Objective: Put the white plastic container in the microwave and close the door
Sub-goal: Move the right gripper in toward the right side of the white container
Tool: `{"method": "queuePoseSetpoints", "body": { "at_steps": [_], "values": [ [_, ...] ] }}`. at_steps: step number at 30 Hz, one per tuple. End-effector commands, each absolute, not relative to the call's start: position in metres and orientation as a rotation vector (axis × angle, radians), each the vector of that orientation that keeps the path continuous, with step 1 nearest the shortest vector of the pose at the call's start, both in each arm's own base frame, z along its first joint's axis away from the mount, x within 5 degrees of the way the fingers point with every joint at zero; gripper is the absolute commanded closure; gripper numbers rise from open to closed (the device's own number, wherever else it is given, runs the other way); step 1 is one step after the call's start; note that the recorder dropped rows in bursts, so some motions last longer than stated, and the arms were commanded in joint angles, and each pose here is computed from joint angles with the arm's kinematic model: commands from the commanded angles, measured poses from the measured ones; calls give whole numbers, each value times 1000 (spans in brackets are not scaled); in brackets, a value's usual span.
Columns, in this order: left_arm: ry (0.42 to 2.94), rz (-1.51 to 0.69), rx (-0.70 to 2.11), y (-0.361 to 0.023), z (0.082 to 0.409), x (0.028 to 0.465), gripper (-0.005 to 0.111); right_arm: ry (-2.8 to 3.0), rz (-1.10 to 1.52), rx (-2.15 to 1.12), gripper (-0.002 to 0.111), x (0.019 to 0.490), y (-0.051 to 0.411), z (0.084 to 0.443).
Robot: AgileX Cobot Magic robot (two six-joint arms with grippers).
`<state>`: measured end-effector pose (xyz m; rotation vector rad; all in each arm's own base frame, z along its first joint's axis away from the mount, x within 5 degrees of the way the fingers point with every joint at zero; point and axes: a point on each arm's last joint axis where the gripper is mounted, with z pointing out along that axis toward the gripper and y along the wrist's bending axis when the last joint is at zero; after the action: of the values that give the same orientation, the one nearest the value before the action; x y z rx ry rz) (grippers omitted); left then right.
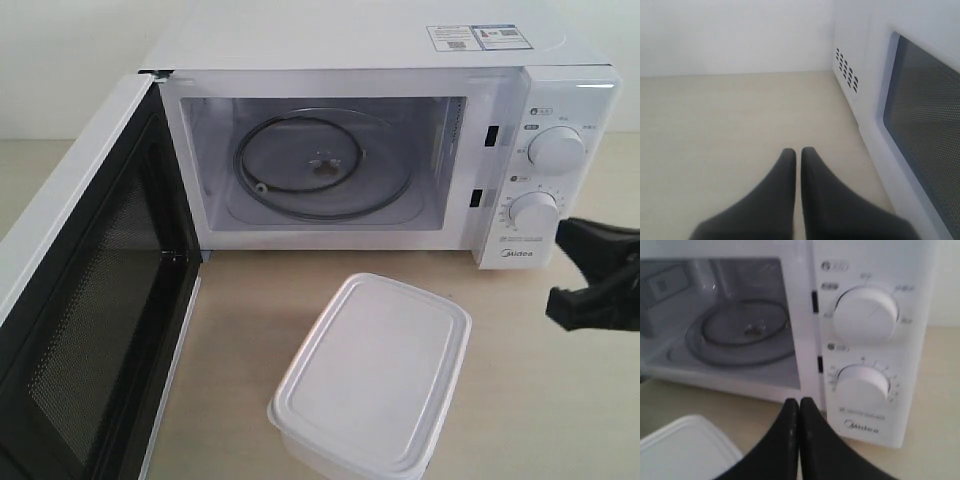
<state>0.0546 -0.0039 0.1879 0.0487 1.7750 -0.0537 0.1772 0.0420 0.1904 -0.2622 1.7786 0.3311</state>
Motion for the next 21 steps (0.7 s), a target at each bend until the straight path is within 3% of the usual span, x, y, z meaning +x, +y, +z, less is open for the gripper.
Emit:
{"method": "queuePoseSetpoints", "body": {
  "at_steps": [1, 12, 21],
  "values": [
    [1775, -59, 39, -4, 187, 54, 102, 1813, 429, -419, 109, 180, 55, 170],
    [1775, -59, 39, -4, 187, 54, 102, 1980, 884, -505, 109, 172, 80, 128],
    [1775, -59, 39, -4, 187, 54, 102, 2218, 795, -296, 109, 173, 69, 113]
  ]
}}
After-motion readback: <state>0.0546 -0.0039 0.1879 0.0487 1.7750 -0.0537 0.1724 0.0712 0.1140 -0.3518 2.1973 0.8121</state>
